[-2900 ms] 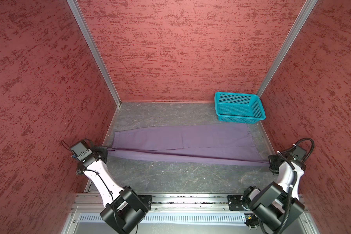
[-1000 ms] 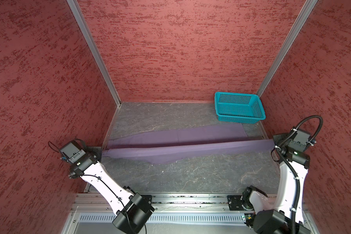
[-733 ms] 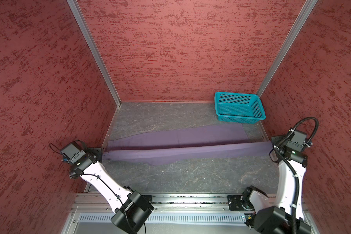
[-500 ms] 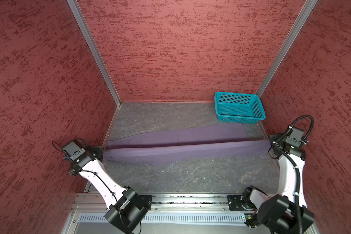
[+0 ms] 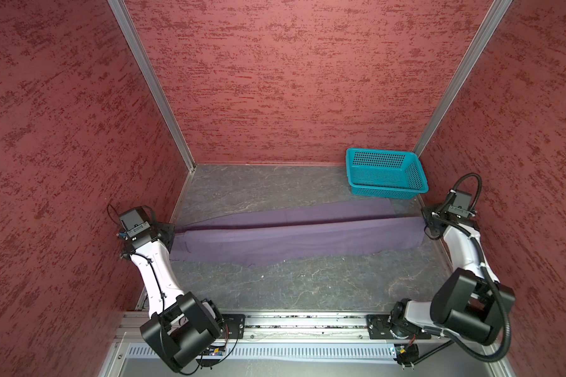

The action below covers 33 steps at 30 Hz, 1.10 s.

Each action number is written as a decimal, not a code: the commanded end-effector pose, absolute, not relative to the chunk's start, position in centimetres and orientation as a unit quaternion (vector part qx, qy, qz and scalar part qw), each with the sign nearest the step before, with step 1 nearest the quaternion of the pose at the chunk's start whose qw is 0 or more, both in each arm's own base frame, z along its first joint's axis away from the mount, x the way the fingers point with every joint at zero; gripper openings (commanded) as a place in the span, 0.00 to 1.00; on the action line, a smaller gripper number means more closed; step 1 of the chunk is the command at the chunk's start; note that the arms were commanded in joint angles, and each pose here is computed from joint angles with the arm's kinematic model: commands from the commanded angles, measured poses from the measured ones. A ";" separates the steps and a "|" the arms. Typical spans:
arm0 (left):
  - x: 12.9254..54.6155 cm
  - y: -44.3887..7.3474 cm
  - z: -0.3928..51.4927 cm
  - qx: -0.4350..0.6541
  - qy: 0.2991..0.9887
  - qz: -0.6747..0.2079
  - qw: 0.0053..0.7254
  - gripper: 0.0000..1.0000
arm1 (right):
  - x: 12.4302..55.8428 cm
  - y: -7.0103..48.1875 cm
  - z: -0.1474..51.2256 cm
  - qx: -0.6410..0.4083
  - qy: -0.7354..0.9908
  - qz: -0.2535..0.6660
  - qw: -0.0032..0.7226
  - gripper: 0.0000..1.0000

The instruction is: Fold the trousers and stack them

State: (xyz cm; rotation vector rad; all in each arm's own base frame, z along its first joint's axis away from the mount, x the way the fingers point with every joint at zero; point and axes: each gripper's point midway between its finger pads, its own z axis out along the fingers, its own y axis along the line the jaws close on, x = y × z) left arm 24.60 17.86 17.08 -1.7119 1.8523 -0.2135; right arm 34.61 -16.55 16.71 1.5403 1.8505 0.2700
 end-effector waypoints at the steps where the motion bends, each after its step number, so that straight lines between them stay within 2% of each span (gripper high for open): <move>1: 26.0 21.5 20.0 -0.641 0.671 -0.026 0.372 0.00 | 37.5 -19.0 20.3 0.591 0.680 0.085 0.426 0.00; 9: 27.9 21.9 18.8 -0.635 0.684 -0.014 0.359 0.00 | 41.7 -18.7 18.5 0.579 0.702 0.068 0.408 0.00; 20: 30.0 21.4 15.7 -0.626 0.706 -0.003 0.331 0.00 | 43.2 -17.7 11.0 0.589 0.728 0.064 0.346 0.00; 31: 32.7 21.4 12.8 -0.612 0.734 0.010 0.296 0.00 | 45.8 -17.0 7.5 0.585 0.742 0.063 0.321 0.00; 33: 33.7 21.5 12.4 -0.607 0.741 0.009 0.286 0.05 | 46.5 -16.9 7.3 0.590 0.738 0.077 0.320 0.06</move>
